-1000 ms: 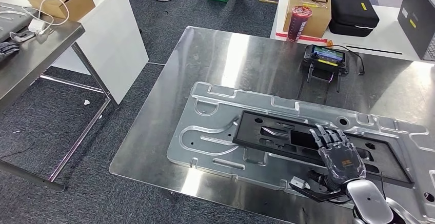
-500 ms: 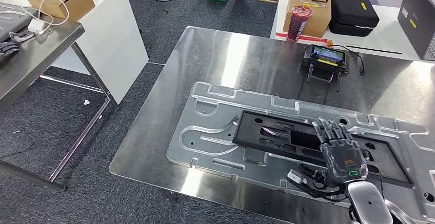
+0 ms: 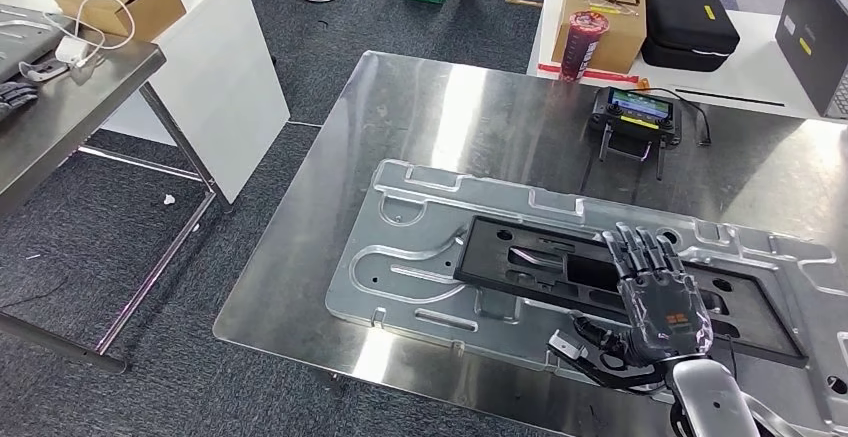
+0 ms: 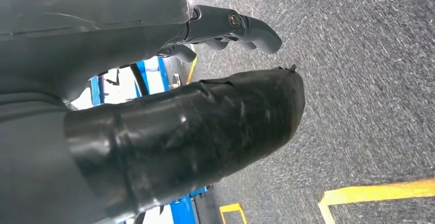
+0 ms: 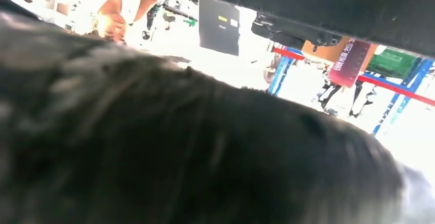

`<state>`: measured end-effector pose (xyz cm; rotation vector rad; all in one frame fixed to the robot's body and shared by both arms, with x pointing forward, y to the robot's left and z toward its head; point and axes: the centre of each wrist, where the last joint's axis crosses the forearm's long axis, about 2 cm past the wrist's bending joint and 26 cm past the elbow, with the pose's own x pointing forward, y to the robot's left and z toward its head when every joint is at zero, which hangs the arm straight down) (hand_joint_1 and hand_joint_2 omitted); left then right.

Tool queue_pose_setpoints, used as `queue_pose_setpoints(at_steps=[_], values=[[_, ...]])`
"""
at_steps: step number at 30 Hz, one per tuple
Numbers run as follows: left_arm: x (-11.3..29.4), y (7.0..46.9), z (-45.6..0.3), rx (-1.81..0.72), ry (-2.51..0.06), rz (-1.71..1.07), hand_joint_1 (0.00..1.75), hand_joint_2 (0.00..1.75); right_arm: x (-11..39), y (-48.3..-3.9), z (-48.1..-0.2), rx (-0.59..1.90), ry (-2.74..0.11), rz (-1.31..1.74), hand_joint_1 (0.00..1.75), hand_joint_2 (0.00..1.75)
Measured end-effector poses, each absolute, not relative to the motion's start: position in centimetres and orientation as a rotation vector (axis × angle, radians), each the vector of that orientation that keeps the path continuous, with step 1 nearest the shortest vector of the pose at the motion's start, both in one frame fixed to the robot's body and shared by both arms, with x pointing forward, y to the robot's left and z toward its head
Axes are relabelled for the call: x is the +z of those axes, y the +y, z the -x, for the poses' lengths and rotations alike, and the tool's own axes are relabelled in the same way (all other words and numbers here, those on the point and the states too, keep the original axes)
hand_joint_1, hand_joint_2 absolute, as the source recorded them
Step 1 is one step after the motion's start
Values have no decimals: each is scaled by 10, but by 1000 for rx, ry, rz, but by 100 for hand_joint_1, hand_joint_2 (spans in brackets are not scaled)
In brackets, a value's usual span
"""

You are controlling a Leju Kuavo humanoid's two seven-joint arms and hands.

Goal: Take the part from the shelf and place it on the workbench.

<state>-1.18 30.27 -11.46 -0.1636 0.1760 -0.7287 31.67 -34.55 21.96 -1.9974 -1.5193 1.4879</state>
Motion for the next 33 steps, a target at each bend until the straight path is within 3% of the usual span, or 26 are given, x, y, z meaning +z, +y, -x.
queue_pose_setpoints(at_steps=[5,9,13,18,22,25,28,33], values=[[-115,301,12,-733,190,136,0,0,238,-321,-314,1303,-1704,2055,0,0],[-115,298,12,-740,189,99,0,0,262,-288,-305,1335,-1907,2046,0,0],[-115,296,14,-748,177,56,0,0,273,-268,-289,1447,-2050,2014,0,175],[-115,289,17,-762,176,36,0,0,263,-282,-253,1494,-2151,1908,0,175],[-115,284,23,-774,187,39,0,0,232,-280,-204,1450,-2387,1606,0,175],[-115,281,24,-781,190,48,0,0,244,-288,-209,1533,-2574,1698,0,175],[-115,281,23,-793,189,50,0,0,243,-305,-207,1635,-2515,1796,0,175],[-115,282,25,-800,198,51,0,0,229,-313,-192,1464,-2350,1845,0,175]])
